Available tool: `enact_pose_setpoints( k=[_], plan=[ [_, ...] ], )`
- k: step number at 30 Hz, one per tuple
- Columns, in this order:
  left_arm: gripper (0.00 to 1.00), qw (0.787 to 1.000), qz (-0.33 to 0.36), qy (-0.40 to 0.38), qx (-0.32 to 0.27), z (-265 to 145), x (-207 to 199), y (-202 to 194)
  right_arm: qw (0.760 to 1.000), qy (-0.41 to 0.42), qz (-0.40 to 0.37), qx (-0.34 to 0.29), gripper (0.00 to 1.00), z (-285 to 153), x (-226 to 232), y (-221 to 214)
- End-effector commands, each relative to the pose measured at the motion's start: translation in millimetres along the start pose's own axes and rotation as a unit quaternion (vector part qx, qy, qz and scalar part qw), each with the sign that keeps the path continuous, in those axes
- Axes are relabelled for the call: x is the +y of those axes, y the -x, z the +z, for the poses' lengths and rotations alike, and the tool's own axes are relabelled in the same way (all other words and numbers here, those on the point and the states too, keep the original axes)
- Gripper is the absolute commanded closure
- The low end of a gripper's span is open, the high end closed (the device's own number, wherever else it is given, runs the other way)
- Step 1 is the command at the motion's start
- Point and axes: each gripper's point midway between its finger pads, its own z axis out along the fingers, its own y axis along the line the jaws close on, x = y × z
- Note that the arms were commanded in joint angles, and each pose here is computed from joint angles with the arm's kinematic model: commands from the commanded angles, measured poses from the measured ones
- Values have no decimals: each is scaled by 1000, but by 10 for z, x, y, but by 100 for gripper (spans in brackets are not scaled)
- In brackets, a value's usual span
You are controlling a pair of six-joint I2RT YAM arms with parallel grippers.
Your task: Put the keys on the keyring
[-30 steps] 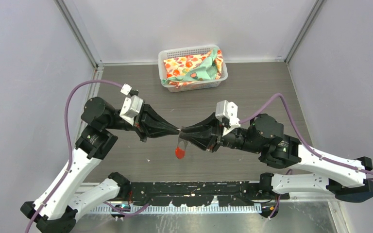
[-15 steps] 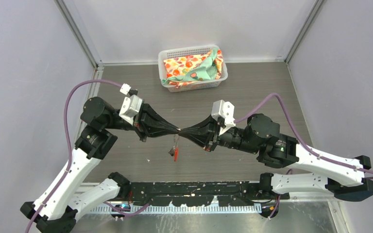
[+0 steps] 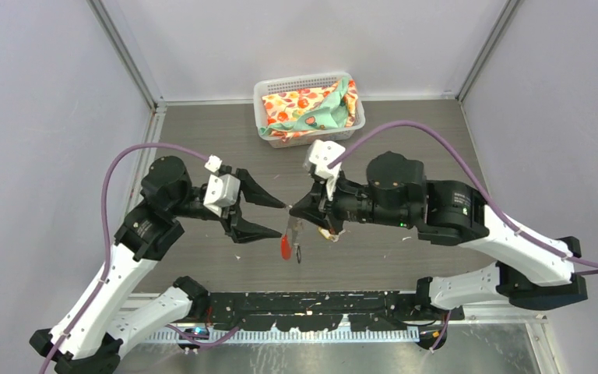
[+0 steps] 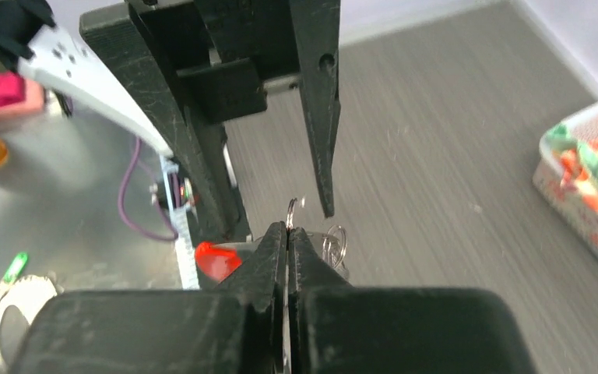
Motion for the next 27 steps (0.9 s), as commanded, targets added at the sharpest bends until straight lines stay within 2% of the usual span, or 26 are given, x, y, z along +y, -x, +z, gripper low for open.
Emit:
enact_pose_setpoints(
  k=[1, 6, 13, 16, 19, 27],
  plan=[
    [43, 999, 36, 14, 36, -63, 30, -115, 989, -1, 11, 147, 99, -108, 17, -443],
    [52, 999, 35, 7, 36, -48, 28, -127, 977, 22, 28, 208, 99, -6, 134, -554],
    [68, 999, -1, -35, 24, -11, -105, -138, 978, 28, 22, 203, 99, 112, 151, -443],
    [70, 998, -23, -51, 33, -22, -176, -205, 979, 30, 19, 203, 99, 155, 155, -409],
    [64, 997, -25, -58, 48, -50, -220, -283, 977, 35, 15, 209, 99, 177, 169, -401],
    [65, 999, -5, -17, 50, -36, -50, -268, 972, 55, 16, 228, 99, 219, 237, -446]
  ],
)
